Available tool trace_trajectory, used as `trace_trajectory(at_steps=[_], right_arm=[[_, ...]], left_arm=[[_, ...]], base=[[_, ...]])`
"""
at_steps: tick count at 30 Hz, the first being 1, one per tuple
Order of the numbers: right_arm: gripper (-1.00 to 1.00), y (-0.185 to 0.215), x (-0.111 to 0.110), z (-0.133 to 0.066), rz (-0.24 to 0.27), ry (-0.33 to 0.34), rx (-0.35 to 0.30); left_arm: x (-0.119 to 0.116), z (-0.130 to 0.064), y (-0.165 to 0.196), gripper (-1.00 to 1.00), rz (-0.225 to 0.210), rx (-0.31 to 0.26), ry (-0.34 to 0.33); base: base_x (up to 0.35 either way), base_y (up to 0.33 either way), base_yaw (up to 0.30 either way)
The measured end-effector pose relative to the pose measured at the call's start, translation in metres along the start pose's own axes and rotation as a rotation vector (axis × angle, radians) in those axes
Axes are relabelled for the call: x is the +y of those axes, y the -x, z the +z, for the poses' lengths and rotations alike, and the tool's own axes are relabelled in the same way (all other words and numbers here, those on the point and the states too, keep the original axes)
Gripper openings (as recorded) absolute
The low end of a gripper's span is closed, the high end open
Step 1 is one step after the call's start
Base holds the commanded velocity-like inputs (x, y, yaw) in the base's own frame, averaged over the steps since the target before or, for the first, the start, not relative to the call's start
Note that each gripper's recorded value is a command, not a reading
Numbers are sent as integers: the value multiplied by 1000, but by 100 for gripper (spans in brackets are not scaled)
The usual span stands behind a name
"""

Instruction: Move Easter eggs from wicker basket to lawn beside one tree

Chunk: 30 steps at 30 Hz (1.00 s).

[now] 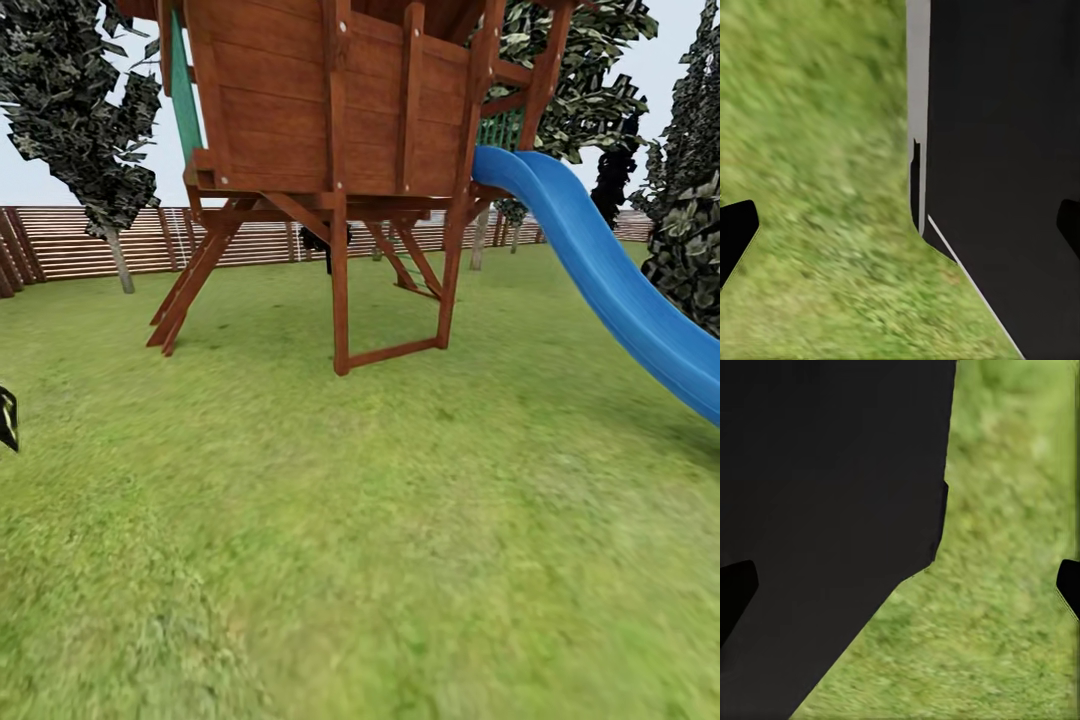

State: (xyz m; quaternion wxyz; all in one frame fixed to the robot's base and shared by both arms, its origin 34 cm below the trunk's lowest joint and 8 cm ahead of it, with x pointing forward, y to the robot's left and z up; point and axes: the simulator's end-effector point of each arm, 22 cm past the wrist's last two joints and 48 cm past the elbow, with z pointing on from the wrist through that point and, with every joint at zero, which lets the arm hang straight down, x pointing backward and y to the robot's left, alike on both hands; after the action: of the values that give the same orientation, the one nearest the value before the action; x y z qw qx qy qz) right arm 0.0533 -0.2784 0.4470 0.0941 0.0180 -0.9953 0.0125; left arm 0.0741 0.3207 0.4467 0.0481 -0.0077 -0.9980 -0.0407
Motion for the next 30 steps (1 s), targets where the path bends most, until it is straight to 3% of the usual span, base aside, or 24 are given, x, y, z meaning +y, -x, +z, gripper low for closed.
trace_trajectory(at_steps=[30], right_arm=[[100,0,0,0,1,0,0]], left_arm=[[0,0,0,100,0,0,0]], base=[[334,0,0]])
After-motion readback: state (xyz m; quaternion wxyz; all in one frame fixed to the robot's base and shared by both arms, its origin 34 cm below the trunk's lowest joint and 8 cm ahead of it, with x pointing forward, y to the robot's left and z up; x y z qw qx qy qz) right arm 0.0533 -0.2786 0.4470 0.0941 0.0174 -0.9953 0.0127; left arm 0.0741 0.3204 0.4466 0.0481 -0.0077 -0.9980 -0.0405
